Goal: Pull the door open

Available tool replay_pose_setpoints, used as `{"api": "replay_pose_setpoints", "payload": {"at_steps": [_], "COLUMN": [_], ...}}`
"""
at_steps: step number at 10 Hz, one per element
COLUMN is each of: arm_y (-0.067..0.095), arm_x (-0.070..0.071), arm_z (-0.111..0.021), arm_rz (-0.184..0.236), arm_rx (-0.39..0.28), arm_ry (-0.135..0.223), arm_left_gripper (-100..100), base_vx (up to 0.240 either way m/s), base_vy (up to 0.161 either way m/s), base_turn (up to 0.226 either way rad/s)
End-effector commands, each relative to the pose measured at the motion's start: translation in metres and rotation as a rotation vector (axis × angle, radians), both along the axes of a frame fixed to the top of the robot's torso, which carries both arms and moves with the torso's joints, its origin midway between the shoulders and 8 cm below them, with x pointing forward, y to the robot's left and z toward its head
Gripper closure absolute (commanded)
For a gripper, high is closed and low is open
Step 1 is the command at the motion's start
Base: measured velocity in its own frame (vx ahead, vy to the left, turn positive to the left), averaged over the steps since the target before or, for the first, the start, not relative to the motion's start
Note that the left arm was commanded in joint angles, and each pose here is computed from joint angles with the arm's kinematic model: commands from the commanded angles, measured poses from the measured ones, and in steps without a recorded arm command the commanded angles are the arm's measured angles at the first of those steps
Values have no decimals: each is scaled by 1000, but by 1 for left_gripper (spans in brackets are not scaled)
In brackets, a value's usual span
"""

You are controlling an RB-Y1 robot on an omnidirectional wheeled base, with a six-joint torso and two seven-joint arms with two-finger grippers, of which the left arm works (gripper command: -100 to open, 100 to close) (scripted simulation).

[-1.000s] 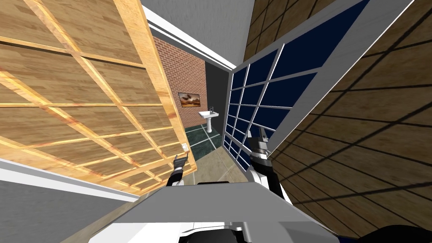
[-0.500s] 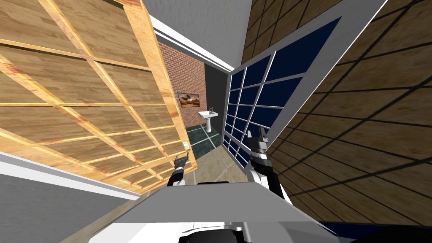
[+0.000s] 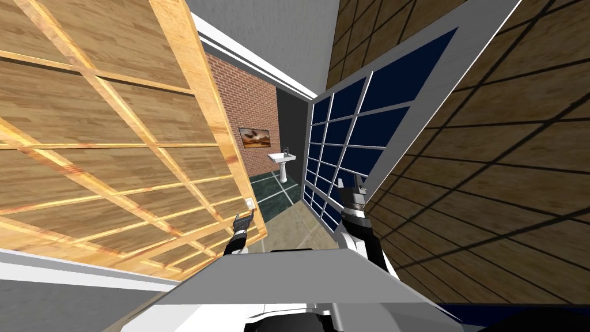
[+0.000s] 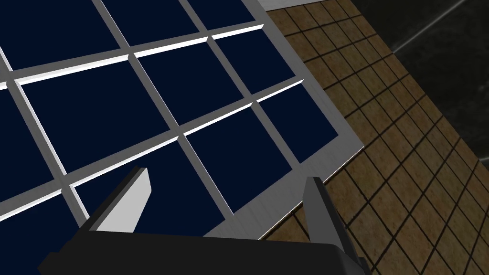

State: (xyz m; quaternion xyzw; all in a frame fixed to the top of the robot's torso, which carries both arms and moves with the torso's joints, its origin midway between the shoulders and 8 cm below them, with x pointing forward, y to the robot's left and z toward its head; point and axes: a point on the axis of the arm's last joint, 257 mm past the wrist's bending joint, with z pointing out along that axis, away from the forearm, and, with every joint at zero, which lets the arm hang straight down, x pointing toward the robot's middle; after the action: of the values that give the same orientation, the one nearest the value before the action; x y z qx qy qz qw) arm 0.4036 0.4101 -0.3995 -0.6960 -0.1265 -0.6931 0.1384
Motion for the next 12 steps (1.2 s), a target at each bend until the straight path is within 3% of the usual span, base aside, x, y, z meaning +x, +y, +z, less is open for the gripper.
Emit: {"api": "replay_pose_setpoints", "payload": {"at_steps": [1,4,7,8,12], "arm_y": [20,50,49,49,49], "arm_x": [-13,-27,-27,-27,-27], "arm_z": [0,1,1,1,1], "arm_rz": [20,47,47,47,47], "arm_rx": [-2,-1,-1,-1,-1], "arm_ry": [-2,-4,-3,-3,-3], "arm_left_gripper": [-100,-100,-100,100,100], "base_vx": [249,205,68,-6,-5], "base_vy": [-9,27,9,1,3], "base_turn": [-158,-91,-14,4,-1]}}
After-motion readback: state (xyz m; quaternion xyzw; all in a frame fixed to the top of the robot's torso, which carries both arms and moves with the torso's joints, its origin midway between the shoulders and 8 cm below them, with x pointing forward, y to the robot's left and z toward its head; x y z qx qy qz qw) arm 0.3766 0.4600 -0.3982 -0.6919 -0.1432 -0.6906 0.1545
